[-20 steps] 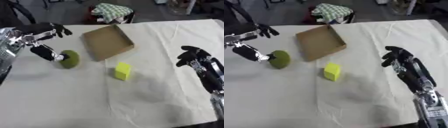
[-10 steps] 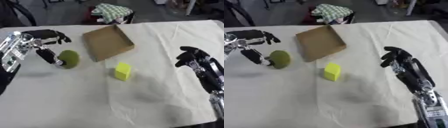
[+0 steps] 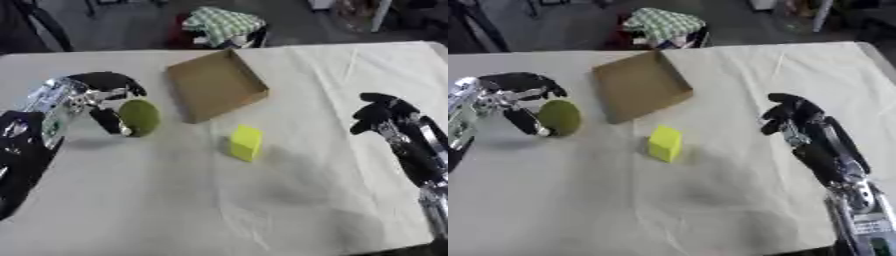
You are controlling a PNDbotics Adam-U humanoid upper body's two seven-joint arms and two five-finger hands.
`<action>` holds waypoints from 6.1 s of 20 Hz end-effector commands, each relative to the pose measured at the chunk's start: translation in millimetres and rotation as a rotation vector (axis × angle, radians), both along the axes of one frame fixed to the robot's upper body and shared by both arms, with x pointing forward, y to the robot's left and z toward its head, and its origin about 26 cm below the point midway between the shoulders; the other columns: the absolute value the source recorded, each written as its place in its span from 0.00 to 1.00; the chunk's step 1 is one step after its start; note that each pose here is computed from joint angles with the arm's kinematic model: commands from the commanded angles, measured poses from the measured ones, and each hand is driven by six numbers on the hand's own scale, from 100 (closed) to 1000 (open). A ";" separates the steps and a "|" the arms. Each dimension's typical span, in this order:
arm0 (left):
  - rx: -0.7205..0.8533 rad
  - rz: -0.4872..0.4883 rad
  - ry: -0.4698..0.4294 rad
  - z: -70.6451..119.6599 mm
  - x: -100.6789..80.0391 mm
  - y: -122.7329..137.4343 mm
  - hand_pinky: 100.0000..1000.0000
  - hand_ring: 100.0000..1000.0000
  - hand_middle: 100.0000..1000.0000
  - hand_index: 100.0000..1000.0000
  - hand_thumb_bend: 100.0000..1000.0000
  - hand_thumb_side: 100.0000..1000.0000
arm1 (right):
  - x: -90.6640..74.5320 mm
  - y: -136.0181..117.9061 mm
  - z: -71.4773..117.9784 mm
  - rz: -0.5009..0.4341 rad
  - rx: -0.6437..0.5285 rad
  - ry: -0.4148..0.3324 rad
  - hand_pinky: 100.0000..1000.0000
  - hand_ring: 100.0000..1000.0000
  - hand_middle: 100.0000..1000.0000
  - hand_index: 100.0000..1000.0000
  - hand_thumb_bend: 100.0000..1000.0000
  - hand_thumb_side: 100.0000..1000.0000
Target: Pick up objects on the table and place them in the box.
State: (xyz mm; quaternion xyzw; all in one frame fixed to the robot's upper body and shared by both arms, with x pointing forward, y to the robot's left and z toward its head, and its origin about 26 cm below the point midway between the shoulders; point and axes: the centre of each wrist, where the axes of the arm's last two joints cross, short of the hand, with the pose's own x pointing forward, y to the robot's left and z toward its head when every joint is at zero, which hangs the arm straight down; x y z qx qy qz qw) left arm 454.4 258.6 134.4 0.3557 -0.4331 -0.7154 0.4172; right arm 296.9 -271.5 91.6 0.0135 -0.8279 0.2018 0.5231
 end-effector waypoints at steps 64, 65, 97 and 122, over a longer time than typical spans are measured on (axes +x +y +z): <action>-0.019 -0.612 0.130 33.6 -15.5 -155.8 0.72 0.70 0.75 0.84 0.40 0.34 | 4.0 8.9 9.8 0.067 -0.005 -0.026 0.54 0.50 0.53 0.77 0.00 0.58; -0.011 -0.608 0.117 32.2 -15.5 -156.5 0.73 0.71 0.75 0.84 0.40 0.33 | 4.1 9.1 9.8 0.068 -0.004 -0.026 0.54 0.50 0.53 0.77 0.00 0.58; -0.374 -0.049 -0.373 45.7 21.0 -99.9 0.58 0.48 0.37 0.53 0.00 0.11 | 4.3 11.4 7.4 0.081 -0.005 -0.015 0.54 0.50 0.53 0.77 0.00 0.59; -0.591 0.350 -0.625 3.0 37.8 -71.6 0.74 0.82 0.94 1.00 0.68 0.80 | 6.0 17.8 9.0 0.122 -0.007 -0.015 0.54 0.50 0.53 0.77 0.00 0.59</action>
